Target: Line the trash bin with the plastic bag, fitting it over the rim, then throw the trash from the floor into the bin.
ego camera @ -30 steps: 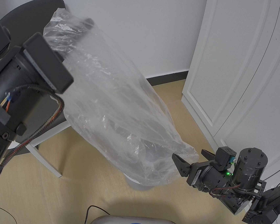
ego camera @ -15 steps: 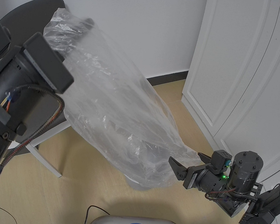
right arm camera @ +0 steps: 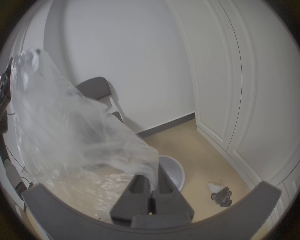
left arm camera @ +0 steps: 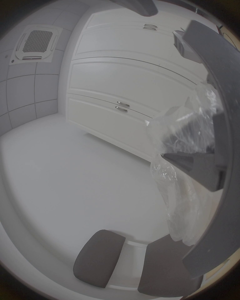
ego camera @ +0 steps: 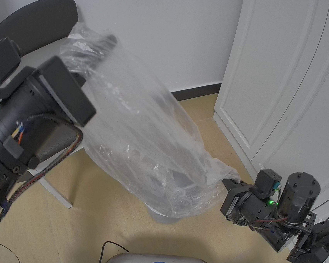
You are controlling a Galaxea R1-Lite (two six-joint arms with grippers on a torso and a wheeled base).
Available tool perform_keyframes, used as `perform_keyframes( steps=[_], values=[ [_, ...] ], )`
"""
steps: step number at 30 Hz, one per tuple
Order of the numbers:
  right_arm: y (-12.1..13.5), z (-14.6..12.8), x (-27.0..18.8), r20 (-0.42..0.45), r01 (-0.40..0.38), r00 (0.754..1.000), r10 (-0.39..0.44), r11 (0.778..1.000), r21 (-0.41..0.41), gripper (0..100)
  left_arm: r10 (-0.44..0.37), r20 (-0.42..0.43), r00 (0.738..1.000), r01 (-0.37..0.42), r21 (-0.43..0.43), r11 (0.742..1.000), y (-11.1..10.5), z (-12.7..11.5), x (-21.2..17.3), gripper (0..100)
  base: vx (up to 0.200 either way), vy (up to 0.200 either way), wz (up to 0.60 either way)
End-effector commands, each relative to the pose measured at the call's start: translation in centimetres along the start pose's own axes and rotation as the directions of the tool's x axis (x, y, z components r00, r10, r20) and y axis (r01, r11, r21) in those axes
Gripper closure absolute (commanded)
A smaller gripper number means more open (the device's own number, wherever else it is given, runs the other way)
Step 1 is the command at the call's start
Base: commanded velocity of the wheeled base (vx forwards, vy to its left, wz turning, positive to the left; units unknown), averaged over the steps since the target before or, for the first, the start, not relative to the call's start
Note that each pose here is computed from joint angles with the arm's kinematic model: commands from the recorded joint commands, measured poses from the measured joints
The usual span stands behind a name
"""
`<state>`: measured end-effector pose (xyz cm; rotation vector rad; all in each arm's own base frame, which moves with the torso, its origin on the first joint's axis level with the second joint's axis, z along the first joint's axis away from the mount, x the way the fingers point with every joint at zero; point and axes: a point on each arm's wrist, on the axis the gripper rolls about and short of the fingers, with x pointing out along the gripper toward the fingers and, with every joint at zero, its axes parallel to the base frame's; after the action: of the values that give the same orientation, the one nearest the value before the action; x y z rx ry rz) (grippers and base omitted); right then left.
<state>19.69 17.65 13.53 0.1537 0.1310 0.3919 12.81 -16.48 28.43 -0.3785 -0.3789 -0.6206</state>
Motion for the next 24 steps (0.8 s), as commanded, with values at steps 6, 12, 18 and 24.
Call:
perform_keyframes(
  steps=[6, 12, 18, 24],
  values=[
    [-1.1, 5.0, -2.0, 0.186, 0.019, 0.982, -0.024, 0.999, 0.028, 100, 0.015, -0.085, 0.996, -0.012, 0.037, 0.999, 0.4, -2.5, 0.2, 100, 0.000, 0.000, 0.00],
    [-1.3, 7.5, -3.7, 0.202, 0.050, 0.978, -0.053, 0.999, 0.019, 100, 0.027, -0.150, 0.988, -0.014, 0.086, 0.996, 0.6, -4.4, 0.2, 100, 0.000, 0.000, 0.00],
    [-1.4, 9.1, -5.0, 0.179, 0.056, 0.982, -0.064, 0.997, 0.047, 100, 0.031, -0.180, 0.983, -0.014, 0.098, 0.995, 0.8, -5.2, 0.0, 100, 0.000, 0.000, 0.00],
    [-1.5, 11.1, -6.7, 0.125, 0.070, 0.989, -0.080, 0.994, 0.088, 100, 0.054, -0.258, 0.965, -0.020, 0.132, 0.991, 1.1, -7.8, 0.3, 100, 0.000, 0.000, 0.00]
  ],
)
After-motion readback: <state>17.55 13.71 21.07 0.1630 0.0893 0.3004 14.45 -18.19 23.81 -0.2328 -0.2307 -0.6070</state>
